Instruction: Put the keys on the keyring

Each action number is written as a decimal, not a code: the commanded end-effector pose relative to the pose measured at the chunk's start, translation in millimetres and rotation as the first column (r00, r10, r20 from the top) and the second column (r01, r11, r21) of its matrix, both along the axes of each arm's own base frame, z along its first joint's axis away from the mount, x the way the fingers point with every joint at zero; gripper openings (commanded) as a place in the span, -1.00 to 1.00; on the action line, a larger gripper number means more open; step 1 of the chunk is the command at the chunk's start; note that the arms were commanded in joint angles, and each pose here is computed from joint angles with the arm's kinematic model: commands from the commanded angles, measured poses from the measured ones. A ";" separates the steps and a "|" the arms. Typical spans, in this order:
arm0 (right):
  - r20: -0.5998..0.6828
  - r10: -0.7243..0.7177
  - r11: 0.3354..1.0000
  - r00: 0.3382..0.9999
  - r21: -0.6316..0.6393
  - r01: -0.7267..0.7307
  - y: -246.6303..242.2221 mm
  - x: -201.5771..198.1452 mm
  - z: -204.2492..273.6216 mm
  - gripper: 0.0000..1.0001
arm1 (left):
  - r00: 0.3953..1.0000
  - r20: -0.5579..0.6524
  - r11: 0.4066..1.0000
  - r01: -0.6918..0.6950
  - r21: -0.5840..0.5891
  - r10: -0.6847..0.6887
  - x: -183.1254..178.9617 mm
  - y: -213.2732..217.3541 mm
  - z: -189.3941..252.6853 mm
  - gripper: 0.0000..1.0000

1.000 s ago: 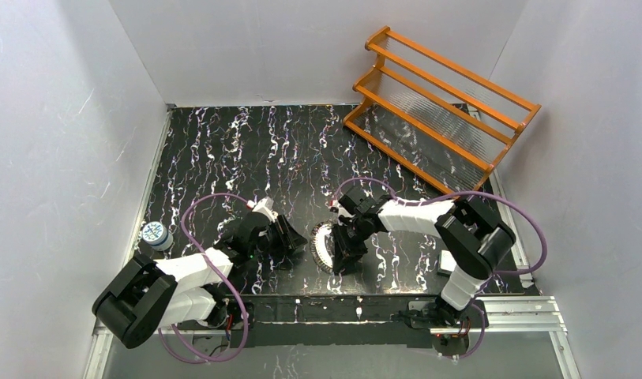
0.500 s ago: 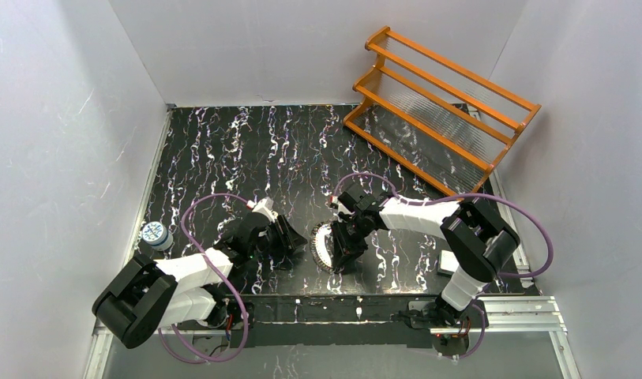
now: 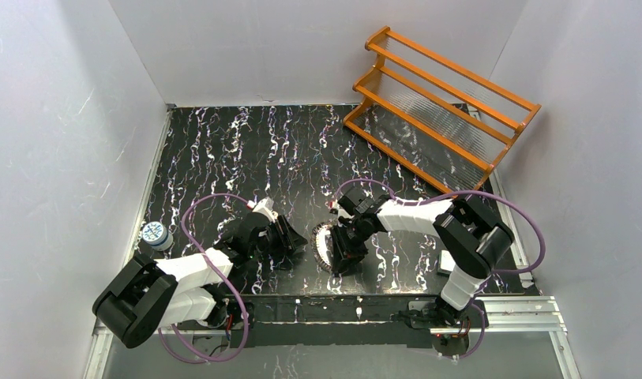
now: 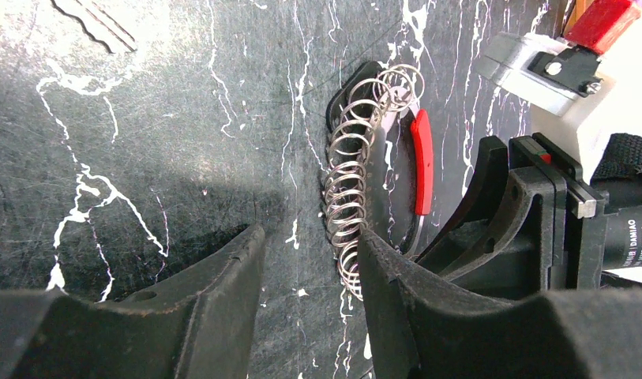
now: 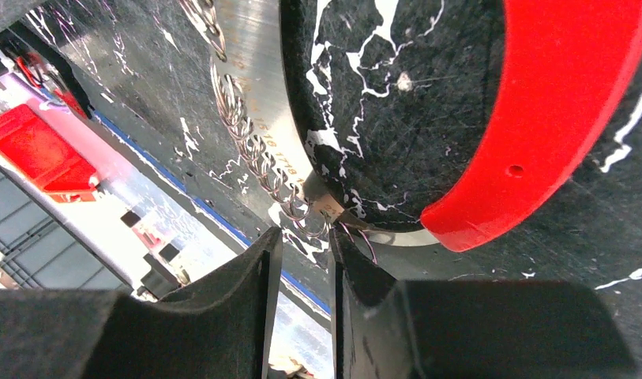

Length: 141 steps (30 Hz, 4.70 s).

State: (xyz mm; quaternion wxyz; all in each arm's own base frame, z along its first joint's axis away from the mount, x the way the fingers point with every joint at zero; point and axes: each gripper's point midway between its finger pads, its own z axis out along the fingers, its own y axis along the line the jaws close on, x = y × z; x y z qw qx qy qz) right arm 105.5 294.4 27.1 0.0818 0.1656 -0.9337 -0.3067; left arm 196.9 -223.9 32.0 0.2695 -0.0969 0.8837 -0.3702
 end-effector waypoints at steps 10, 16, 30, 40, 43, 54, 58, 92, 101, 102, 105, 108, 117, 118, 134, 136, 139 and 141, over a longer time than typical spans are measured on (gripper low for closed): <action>0.080 -0.022 0.999 0.997 -0.048 0.026 -3.7 12.9 -15.6 -0.35 | 1.000 -0.027 1.000 0.005 0.011 -0.004 -4.5 2.7 -6.5 -0.13; 0.160 -0.039 0.993 0.986 -0.103 0.056 -11.2 26.9 -21.0 -0.36 | 1.000 -0.021 1.000 0.004 0.008 -0.004 -4.1 2.6 -5.1 -0.13; 0.365 0.071 0.980 0.928 -0.200 0.004 -21.0 63.4 -7.1 -0.97 | 1.000 0.000 1.000 -0.001 0.008 0.001 -3.9 5.1 -1.8 -0.15; 0.478 0.176 0.979 0.861 -0.177 -0.101 -17.7 76.0 32.4 -0.97 | 0.993 0.114 0.999 0.021 0.040 -0.025 5.4 8.0 20.4 -0.17; 0.510 0.196 0.978 0.838 -0.167 -0.128 -14.0 78.4 42.7 -0.97 | 0.981 0.186 0.998 0.042 0.049 -0.050 8.5 8.7 34.1 -0.18; 0.682 0.208 0.977 0.701 -0.104 -0.188 0.3 91.2 91.8 -0.97 | 0.813 0.537 0.972 0.222 0.075 -0.227 11.3 -5.7 107.1 -0.17; 0.775 0.168 0.971 0.609 -0.026 -0.236 8.2 96.5 121.5 -0.97 | 0.692 0.656 0.945 0.311 0.104 -0.301 5.1 -14.7 131.3 -0.18; 0.992 -0.008 0.603 0.127 0.106 -0.791 29.0 30.2 213.7 -0.97 | 0.008 0.890 0.777 0.492 0.393 -0.455 -47.1 -51.6 201.3 -0.31; 0.989 -0.007 0.597 0.148 0.123 -0.793 30.4 28.3 213.6 -0.97 | 0.025 0.882 0.769 0.503 0.395 -0.470 -45.2 -58.2 197.3 -0.55; 0.989 -0.008 0.597 0.149 0.124 -0.792 30.4 28.2 213.7 -0.97 | 0.025 0.883 0.769 0.503 0.394 -0.469 -45.2 -58.5 197.7 -0.58; 0.988 -0.006 0.597 0.154 0.127 -0.792 30.6 28.1 212.9 -0.97 | 0.029 0.883 0.772 0.501 0.392 -0.468 -44.7 -59.1 198.3 -0.74; 0.987 -0.004 0.597 0.158 0.129 -0.792 30.7 27.8 212.3 -0.97 | 0.044 0.885 0.778 0.498 0.383 -0.464 -43.4 -58.9 198.5 -0.86; 0.990 -0.020 0.636 0.141 0.121 -0.762 27.6 34.9 216.7 -0.89 | 0.070 0.888 0.796 0.480 0.369 -0.454 -41.4 -55.2 196.9 -1.00; 0.991 -0.028 0.644 0.130 0.117 -0.756 26.6 36.5 219.0 -0.68 | 0.066 0.891 0.800 0.473 0.369 -0.450 -41.4 -53.8 198.2 -1.00; 0.982 -0.188 0.622 -0.033 0.093 -0.777 12.1 26.7 253.0 0.56 | -0.193 0.904 0.829 0.361 0.428 -0.382 -66.6 -27.7 223.6 -1.00; 0.981 -0.191 0.614 -0.038 0.089 -0.784 12.2 25.1 253.3 0.56 | -0.216 0.900 0.839 0.331 0.431 -0.377 -66.8 -23.5 224.7 -1.00; 0.981 -0.188 0.603 -0.035 0.087 -0.793 13.0 23.0 252.2 0.56 | -0.245 0.896 0.849 0.302 0.434 -0.371 -67.9 -19.1 226.3 -1.00; 0.982 -0.188 0.597 -0.032 0.088 -0.798 13.6 22.0 252.3 0.55 | -0.258 0.893 0.852 0.291 0.435 -0.368 -68.9 -17.4 227.1 -1.00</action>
